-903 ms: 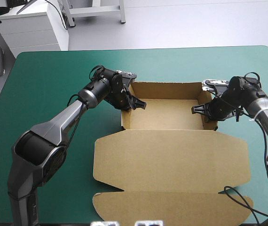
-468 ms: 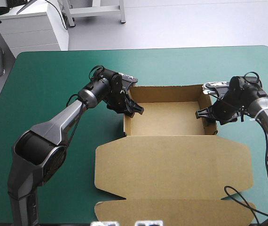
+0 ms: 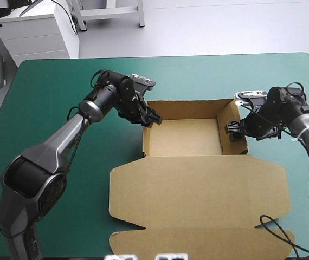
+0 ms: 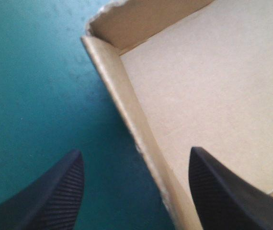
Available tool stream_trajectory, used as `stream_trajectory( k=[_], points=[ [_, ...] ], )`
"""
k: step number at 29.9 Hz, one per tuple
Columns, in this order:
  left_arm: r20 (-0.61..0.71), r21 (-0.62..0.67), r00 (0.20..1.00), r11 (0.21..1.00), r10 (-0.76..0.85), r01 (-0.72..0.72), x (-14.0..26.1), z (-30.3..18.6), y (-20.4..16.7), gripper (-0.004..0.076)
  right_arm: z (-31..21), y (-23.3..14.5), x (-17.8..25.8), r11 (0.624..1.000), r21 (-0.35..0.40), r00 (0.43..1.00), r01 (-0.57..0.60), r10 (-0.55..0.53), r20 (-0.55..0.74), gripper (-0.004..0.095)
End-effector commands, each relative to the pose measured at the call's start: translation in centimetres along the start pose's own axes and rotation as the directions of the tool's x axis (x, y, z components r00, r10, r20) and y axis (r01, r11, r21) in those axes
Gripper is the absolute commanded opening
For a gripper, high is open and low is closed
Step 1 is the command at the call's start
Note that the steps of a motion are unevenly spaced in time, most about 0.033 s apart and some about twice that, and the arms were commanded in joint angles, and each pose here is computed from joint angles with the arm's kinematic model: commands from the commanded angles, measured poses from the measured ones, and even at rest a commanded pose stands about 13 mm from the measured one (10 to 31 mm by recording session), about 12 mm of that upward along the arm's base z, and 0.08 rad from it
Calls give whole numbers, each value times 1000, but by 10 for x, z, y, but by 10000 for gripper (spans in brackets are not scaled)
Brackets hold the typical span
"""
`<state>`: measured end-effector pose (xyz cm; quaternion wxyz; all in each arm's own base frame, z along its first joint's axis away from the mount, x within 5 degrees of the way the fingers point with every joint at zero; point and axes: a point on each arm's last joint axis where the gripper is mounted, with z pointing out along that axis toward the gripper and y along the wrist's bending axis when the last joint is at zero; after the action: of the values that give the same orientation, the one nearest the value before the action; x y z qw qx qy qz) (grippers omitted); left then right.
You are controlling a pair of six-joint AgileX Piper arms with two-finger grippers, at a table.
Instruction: Fold the box
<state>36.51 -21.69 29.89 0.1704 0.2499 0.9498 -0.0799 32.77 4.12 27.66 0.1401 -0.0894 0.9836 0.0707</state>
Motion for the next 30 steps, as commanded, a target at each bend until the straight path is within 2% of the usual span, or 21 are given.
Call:
stream_trajectory(
  k=[1, 9, 14, 17, 22, 25, 30],
  points=[
    [159, 30, 987, 1000, 2, -7, -4, -58, -6, 456, -40, 4, -2, 1000, 1, 989, 22, -21, 146, 722],
    [228, 28, 973, 998, 47, -54, 4, -95, -9, 456, -92, 13, 9, 999, 12, 958, 46, -48, 283, 718],
    [317, 14, 946, 996, 74, -83, 17, -138, -11, 434, -125, 19, 23, 997, 29, 924, 67, -73, 374, 700],
    [382, -4, 917, 992, 115, -123, 30, -172, -13, 346, -138, 22, 30, 997, 33, 908, 72, -79, 411, 693],
    [374, -68, 888, 963, 267, -261, 65, -217, -15, 118, -150, 25, 39, 997, 29, 895, 75, -80, 438, 693],
    [405, -128, 863, 953, 303, -275, 84, -239, -12, 4, -150, 25, 39, 997, 26, 897, 76, -80, 435, 680],
    [410, -137, 859, 952, 307, -275, 117, -250, -12, -8, -149, 27, 40, 996, 4, 901, 85, -78, 427, 672]
  ],
)
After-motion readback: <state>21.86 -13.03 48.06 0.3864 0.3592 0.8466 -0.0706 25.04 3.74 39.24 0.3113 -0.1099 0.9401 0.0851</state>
